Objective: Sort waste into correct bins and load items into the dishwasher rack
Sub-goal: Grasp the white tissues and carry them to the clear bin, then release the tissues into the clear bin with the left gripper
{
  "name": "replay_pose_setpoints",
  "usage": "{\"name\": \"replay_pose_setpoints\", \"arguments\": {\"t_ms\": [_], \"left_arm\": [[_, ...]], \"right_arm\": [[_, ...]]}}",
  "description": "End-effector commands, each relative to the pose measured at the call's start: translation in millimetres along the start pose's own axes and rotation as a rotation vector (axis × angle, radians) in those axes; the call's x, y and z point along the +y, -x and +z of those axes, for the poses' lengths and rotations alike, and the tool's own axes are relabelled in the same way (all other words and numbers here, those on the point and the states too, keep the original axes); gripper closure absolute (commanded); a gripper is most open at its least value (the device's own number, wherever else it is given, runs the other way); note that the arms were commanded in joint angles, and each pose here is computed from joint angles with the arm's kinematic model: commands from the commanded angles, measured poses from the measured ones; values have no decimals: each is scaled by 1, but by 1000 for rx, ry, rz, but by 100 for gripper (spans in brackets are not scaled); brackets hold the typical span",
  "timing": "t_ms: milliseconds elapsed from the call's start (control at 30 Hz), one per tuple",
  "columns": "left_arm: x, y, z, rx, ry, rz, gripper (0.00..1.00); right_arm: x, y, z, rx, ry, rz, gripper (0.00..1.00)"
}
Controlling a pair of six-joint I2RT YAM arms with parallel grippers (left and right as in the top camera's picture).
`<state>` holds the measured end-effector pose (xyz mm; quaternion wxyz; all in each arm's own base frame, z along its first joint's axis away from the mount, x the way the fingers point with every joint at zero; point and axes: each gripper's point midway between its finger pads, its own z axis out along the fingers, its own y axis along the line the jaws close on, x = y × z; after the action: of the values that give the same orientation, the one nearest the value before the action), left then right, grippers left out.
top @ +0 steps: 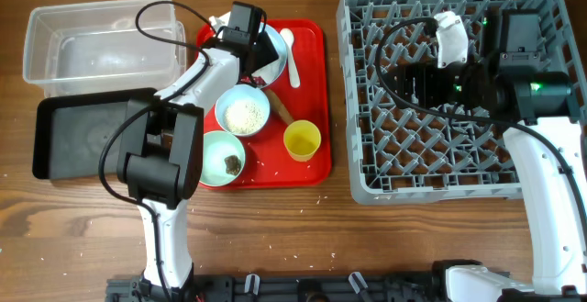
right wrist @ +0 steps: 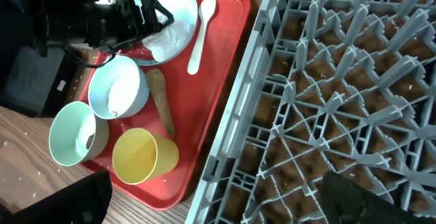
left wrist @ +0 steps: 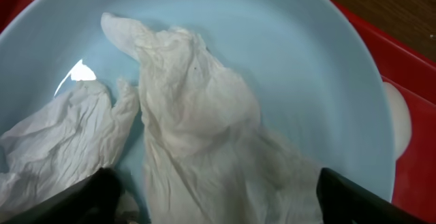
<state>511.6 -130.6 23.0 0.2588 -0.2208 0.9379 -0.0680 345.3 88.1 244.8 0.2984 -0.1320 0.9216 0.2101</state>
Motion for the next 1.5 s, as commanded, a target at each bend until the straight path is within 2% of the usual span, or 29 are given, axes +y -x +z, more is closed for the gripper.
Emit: {"name": "replay_pose_setpoints", "arguments": {"t_ms": [0,33,67,100,167,200,367,467,533,633,767,900,1033,1100,1233,1267,1300,1333,1367,1467], "left_arm": [[1,-3,14,-2,14,-6,25],[1,-4,15,-1,15,-6,44],[1,-4,16,0,16,-5,58],[2,-5,17,3,18,-5,63],[4,-8,18,12,27,-3,92],[4,-8,18,13,27,-3,96],[3,-5,16,7,21,17,96],[-8,11,-4,-33,-12,43,96],[-21,34,-34,-93,-61,31,96],[-39,84,-105,-230,-161,-3,96],[-28,116,-155,-329,-181,7,96],[12,143,-179,-373,-135,-40,96],[89,176,-182,-404,-18,-157,96],[132,186,-180,-401,53,-217,96],[184,187,-163,-361,141,-287,96],[193,185,-154,-341,161,-296,94],[199,182,-145,-324,175,-302,82],[205,177,-129,-295,193,-305,21],[208,173,-114,-274,202,-304,0],[208,171,-107,-264,205,-297,0]], "right_arm": [[1,3,0,-3,5,11,0],[1,3,0,-1,5,12,0],[1,2,0,1,5,18,0],[1,2,0,3,4,32,0],[1,0,0,11,5,37,0],[1,-1,0,15,6,39,0],[1,-3,0,25,7,44,0],[1,-3,0,24,7,43,0],[1,-3,0,23,7,43,0],[1,-2,0,18,6,40,0],[1,-2,0,17,6,39,0],[1,-1,0,14,6,38,0],[1,-1,0,14,6,38,0],[1,-1,0,14,6,38,0],[1,0,0,10,6,36,0],[1,1,0,7,5,34,0],[1,2,0,4,5,32,0],[1,3,0,-1,4,30,0],[0,4,0,-3,4,29,0],[0,4,0,-3,4,29,0]]}}
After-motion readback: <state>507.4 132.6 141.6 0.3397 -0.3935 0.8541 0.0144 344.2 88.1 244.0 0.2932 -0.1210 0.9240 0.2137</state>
